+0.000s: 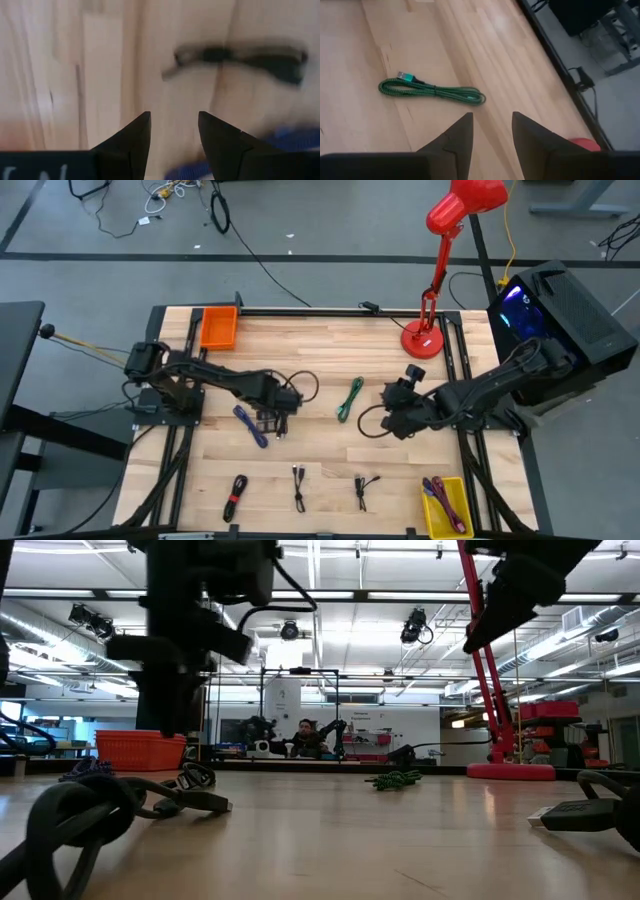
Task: Pick & Place USB Port
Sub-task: Put the blue patterned charger cable into the yellow bin
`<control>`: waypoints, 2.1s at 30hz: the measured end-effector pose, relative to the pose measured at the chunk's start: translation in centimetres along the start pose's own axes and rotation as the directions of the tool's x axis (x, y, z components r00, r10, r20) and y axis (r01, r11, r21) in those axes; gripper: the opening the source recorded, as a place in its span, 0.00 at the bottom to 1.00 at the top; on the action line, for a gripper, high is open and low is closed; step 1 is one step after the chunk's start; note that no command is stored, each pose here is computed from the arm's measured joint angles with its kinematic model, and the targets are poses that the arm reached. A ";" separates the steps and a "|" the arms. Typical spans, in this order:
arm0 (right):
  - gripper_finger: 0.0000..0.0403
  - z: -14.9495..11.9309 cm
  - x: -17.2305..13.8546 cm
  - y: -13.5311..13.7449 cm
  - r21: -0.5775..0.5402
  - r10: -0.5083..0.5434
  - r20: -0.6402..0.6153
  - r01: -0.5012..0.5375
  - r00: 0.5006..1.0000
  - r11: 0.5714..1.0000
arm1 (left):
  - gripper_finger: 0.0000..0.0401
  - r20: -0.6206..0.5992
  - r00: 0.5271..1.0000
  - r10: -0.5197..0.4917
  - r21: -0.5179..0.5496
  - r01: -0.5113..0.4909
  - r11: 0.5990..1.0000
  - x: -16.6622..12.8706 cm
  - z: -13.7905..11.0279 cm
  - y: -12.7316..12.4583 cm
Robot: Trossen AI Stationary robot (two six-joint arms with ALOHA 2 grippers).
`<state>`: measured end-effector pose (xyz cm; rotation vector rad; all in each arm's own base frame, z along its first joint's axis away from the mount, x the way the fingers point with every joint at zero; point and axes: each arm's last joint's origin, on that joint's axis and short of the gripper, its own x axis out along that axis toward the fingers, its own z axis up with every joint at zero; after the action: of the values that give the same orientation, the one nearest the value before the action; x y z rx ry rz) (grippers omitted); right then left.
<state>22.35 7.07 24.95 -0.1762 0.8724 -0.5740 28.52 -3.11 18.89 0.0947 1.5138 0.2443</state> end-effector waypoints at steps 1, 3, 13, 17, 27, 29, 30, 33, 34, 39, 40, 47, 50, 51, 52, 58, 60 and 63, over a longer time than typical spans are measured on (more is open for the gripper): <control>0.34 -0.1 0.3 0.0 0.001 0.003 0.000 -0.003 1.000 1.000 | 0.43 -0.019 1.000 -0.003 0.020 0.003 1.000 -0.1 -0.3 -0.4; 0.34 -0.3 1.0 -0.1 0.008 0.008 -0.008 -0.008 1.000 1.000 | 0.43 -0.046 0.999 -0.025 0.057 0.027 0.998 -0.3 -0.8 -1.3; 0.34 0.2 1.7 -0.4 0.035 0.009 0.018 -0.010 1.000 0.999 | 0.43 -0.077 0.996 -0.037 0.226 0.054 0.973 -0.9 -2.4 -5.1; 0.34 0.4 1.7 -0.3 0.046 0.036 0.028 -0.037 0.999 0.998 | 0.43 -0.093 0.996 -0.014 0.272 0.039 0.962 -0.2 -2.5 -6.1; 0.34 0.6 1.7 -0.1 0.037 0.067 0.042 -0.068 0.997 0.997 | 0.43 -0.173 0.984 -0.042 0.315 0.095 0.944 1.3 -2.3 -6.7; 0.34 0.6 1.7 -0.1 0.033 0.066 0.042 -0.068 0.997 0.997 | 0.43 -0.180 0.982 -0.065 0.310 0.119 0.943 1.3 -2.3 -6.8; 0.34 0.6 1.7 -0.1 0.031 0.066 0.042 -0.068 0.997 0.997 | 0.43 -0.177 0.981 -0.074 0.309 0.127 0.943 1.3 -2.2 -6.9; 0.34 0.6 1.7 -0.1 0.031 0.067 0.044 -0.069 0.997 0.997 | 0.43 -0.173 0.982 -0.075 0.320 0.128 0.939 1.3 -2.2 -6.9; 0.34 0.6 1.7 -0.1 0.030 0.067 0.044 -0.069 0.997 0.997 | 0.43 -0.172 0.982 -0.076 0.327 0.129 0.936 1.3 -2.2 -6.9; 0.34 0.6 1.7 -0.1 0.027 0.067 0.044 -0.068 0.997 0.997 | 0.43 -0.153 0.985 -0.086 0.350 0.135 0.927 1.4 -2.0 -7.0; 0.34 0.6 1.7 -0.1 0.023 0.067 0.044 -0.068 0.997 0.997 | 0.43 -0.152 0.985 -0.086 0.354 0.135 0.926 1.4 -2.0 -7.0; 0.34 0.7 1.7 -0.1 0.016 0.068 0.046 -0.069 0.997 0.998 | 0.43 -0.155 0.981 -0.114 0.349 0.162 0.923 1.4 -1.9 -7.1; 0.34 0.7 1.7 0.0 0.018 0.069 0.050 -0.070 0.996 0.997 | 0.43 -0.150 0.982 -0.118 0.344 0.164 0.924 1.4 -1.9 -7.1; 0.34 0.7 1.7 0.0 0.020 0.070 0.052 -0.072 0.996 0.997 | 0.43 -0.151 0.981 -0.120 0.344 0.166 0.924 1.4 -1.9 -7.1; 0.34 0.8 1.7 0.0 0.022 0.072 0.054 -0.073 0.996 0.997 | 0.43 -0.151 0.981 -0.121 0.344 0.166 0.924 1.4 -1.8 -7.2; 0.34 0.8 1.6 0.1 0.024 0.084 0.059 -0.086 0.995 0.996 | 0.43 -0.217 0.970 -0.111 0.350 0.184 0.919 3.5 -1.5 -7.9; 0.34 0.8 1.6 0.1 0.024 0.084 0.061 -0.086 0.995 0.996 | 0.43 -0.246 0.965 -0.096 0.356 0.182 0.917 4.2 -1.5 -8.1; 0.34 0.9 1.6 0.1 0.022 0.085 0.064 -0.087 0.994 0.996 | 0.42 -0.259 0.963 -0.078 0.359 0.171 0.918 4.8 -1.4 -8.0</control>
<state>23.87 6.19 24.39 -0.1326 0.8078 -0.4959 28.14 -10.02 12.45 0.2835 1.7876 -0.1505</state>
